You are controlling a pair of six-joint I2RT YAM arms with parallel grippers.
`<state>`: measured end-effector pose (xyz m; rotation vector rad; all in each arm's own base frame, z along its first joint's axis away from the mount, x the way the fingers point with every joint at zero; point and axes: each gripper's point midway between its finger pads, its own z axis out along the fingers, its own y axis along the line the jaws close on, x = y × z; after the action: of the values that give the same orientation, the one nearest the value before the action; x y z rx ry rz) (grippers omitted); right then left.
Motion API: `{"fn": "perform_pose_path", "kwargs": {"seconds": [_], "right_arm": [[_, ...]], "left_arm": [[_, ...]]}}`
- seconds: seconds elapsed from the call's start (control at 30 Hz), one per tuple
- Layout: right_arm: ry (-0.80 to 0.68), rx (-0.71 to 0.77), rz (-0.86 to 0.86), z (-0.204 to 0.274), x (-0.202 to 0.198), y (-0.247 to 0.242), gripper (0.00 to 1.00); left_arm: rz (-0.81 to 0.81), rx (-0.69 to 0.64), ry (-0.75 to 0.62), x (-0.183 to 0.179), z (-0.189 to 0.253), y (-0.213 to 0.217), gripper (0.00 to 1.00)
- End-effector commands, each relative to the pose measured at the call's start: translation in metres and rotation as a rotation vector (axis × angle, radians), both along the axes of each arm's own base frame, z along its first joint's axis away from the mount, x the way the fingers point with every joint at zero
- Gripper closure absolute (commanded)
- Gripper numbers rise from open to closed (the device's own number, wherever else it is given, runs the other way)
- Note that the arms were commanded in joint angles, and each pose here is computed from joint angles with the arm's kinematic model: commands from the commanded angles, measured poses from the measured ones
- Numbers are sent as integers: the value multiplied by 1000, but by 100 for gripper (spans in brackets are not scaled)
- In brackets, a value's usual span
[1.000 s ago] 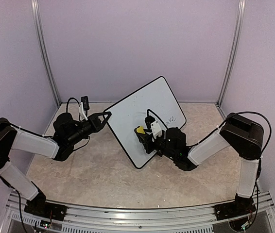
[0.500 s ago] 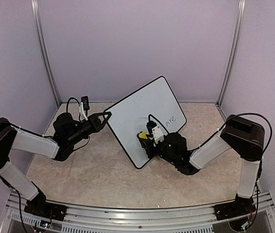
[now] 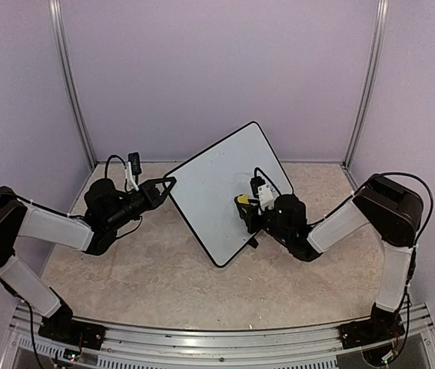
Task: Erase the whiteboard
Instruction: Erase the whiteboard at the center of the board.
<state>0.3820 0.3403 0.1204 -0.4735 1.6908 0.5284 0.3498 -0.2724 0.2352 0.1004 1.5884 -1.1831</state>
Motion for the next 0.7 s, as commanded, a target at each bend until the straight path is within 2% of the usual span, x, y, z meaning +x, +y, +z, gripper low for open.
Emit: {"fn": "perform_pose_path", "kwargs": {"seconds": [0.0,0.37,0.67], "right_arm": [[102,-58,-30,-35,16,-14,100],[154,-21,-121,-42,65,-49,100],[265,-19,-234,-51,110,-72,100]], "left_arm": [[-184,-39,-117,-35,31,-24,100],[-183,-38,-118,-34,31,-24,100],[-184,-39,-117,-34,30,-23,100]]}}
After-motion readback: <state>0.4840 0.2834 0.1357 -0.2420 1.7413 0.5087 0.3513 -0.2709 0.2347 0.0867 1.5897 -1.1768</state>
